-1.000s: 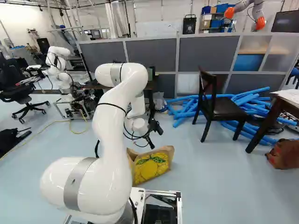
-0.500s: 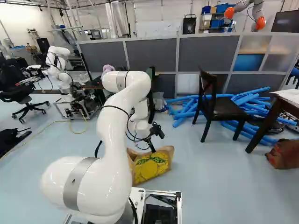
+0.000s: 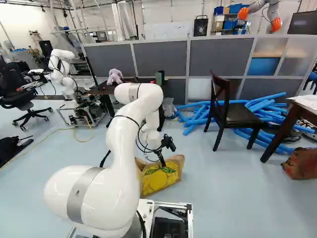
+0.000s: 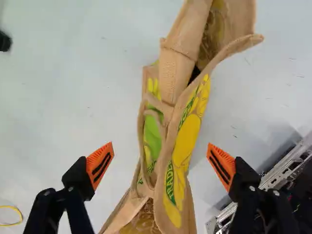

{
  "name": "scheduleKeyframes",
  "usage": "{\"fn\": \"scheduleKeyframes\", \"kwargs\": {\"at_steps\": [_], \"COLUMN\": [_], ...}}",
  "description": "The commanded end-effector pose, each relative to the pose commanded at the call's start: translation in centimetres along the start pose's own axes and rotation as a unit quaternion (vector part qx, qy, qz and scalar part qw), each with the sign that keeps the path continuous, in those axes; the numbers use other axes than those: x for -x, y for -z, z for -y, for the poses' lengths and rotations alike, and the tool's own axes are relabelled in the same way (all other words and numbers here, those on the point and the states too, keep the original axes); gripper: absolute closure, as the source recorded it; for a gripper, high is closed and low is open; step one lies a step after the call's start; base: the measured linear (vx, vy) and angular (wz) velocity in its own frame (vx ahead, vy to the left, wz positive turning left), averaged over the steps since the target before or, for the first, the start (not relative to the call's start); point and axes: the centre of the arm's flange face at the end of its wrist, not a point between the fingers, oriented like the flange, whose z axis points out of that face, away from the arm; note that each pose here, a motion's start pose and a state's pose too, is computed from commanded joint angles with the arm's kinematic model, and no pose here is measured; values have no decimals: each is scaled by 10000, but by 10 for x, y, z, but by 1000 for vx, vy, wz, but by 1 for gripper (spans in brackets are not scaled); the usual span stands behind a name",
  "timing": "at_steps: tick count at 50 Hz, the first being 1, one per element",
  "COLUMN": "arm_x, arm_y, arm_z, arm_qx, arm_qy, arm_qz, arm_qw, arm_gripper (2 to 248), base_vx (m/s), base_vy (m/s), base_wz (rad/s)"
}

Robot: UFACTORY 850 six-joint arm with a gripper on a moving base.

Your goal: Pick up the bag on the ground and place it on the table

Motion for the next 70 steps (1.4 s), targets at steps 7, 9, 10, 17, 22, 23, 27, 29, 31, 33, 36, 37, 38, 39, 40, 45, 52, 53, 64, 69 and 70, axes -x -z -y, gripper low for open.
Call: {"fn": "scheduleKeyframes", "kwargs": {"at_steps": [7, 9, 10, 17, 22, 23, 27, 29, 31, 33, 36, 37, 38, 39, 40, 45, 52, 53, 64, 69, 70], "arm_x": [-1, -2, -2, -4, -5, -6, -7, -8, -9, -10, -11, -11, -11, -11, -12, -12, -11, -11, -11, -11, -11], "arm_y": [-11, -14, -16, -26, -34, -36, -42, -45, -48, -51, -56, -57, -59, -60, -62, -70, -78, -78, -80, -80, -80], "arm_z": [-3, -4, -4, -7, -8, -9, -10, -10, -11, -11, -11, -11, -11, -11, -11, -12, -12, -12, -13, -13, -13], "arm_qx": [120, 153, 170, 271, 320, 328, 354, 363, 368, 370, 370, 370, 370, 369, 368, 366, 367, 367, 367, 367, 367], "arm_qy": [-34, -44, -48, -83, -107, -112, -131, -141, -150, -158, -170, -173, -175, -177, -179, -183, -185, -185, -185, -185, -185], "arm_qz": [108, 138, 152, 245, 290, 297, 321, 330, 334, 336, 336, 336, 336, 335, 334, 332, 333, 333, 333, 333, 333], "arm_qw": [9999, 9998, 9997, 9993, 9990, 9990, 9988, 9987, 9987, 9986, 9986, 9986, 9986, 9986, 9986, 9986, 9986, 9986, 9986, 9986, 9986], "arm_gripper": [3, 3, 3, 3, 3, 3, 3, 3, 3, 3, 3, 3, 3, 3, 3, 3, 3, 3, 42, 80, 80], "base_vx": [0, 0, 0, 0, 0, 0, 0, 0, 0, 0, 0, 0, 0, 0, 0, 0, 0, 0, 0, 0, 0], "base_vy": [0, 0, 0, 0, 0, 0, 0, 0, 0, 0, 0, 0, 0, 0, 0, 0, 0, 0, 0, 0, 0], "base_wz": [0, 0, 0, 0, 0, 0, 0, 0, 0, 0, 0, 0, 0, 0, 0, 0, 0, 0, 0, 0, 0]}}
